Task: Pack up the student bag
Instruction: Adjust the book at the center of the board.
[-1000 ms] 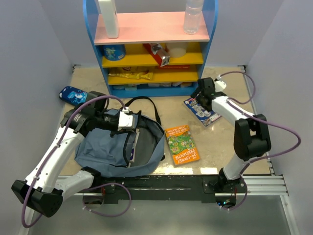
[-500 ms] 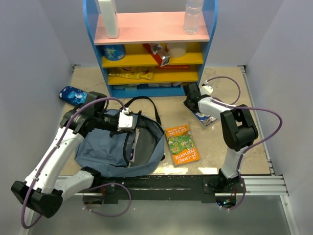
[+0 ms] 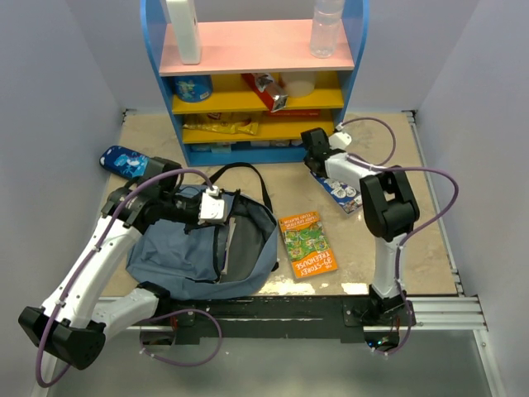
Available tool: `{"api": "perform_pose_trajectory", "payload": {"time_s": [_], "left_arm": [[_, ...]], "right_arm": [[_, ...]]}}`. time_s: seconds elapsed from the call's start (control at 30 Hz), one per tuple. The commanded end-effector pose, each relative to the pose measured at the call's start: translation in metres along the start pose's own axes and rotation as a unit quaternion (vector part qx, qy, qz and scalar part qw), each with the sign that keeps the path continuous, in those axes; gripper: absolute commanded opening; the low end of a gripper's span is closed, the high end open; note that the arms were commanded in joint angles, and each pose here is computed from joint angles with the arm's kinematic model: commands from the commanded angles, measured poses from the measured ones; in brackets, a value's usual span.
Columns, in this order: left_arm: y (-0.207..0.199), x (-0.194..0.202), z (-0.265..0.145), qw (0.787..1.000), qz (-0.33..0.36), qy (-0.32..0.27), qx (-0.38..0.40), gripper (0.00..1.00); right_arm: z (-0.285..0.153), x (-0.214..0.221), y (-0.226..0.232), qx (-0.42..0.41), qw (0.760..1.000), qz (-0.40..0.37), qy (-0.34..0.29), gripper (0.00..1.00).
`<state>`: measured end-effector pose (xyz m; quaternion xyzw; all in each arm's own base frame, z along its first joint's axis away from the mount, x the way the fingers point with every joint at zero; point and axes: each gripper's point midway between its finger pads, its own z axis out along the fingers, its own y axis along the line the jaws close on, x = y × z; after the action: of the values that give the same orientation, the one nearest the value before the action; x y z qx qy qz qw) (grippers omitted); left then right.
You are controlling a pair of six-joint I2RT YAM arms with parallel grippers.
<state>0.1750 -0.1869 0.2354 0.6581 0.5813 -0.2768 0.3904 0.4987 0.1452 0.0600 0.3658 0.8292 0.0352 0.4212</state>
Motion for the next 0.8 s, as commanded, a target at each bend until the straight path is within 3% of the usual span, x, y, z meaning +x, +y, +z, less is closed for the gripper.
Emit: {"api": "perform_pose_trajectory", "payload": {"time_s": [0.0,0.37,0.53,0.6,0.63,0.77], "left_arm": [[-0.004,0.005,-0.002,1.0,0.011,0.006,0.001,0.0],[-0.007,0.001,-0.003,1.0,0.013,-0.003,0.004,0.0],[-0.009,-0.001,-0.005,1.0,0.016,-0.004,0.004,0.0],[-0.009,0.0,-0.005,1.0,0.017,-0.001,0.004,0.0],[-0.009,-0.001,-0.006,1.0,0.019,-0.001,0.002,0.0],[-0.009,-0.001,-0.006,1.0,0.021,-0.003,0.003,0.0]], "right_arm": [[0.003,0.012,-0.014,0.031,0.999,-0.024,0.011,0.0],[-0.039,0.072,-0.072,0.017,0.995,-0.045,0.093,0.0],[-0.069,0.065,-0.084,0.01,0.992,-0.07,0.109,0.0],[-0.091,0.046,-0.08,-0.006,0.994,-0.052,0.097,0.17],[-0.098,0.045,-0.091,0.004,0.994,-0.052,0.1,0.33],[-0.132,0.023,-0.108,0.0,0.996,0.019,0.082,0.38]]}}
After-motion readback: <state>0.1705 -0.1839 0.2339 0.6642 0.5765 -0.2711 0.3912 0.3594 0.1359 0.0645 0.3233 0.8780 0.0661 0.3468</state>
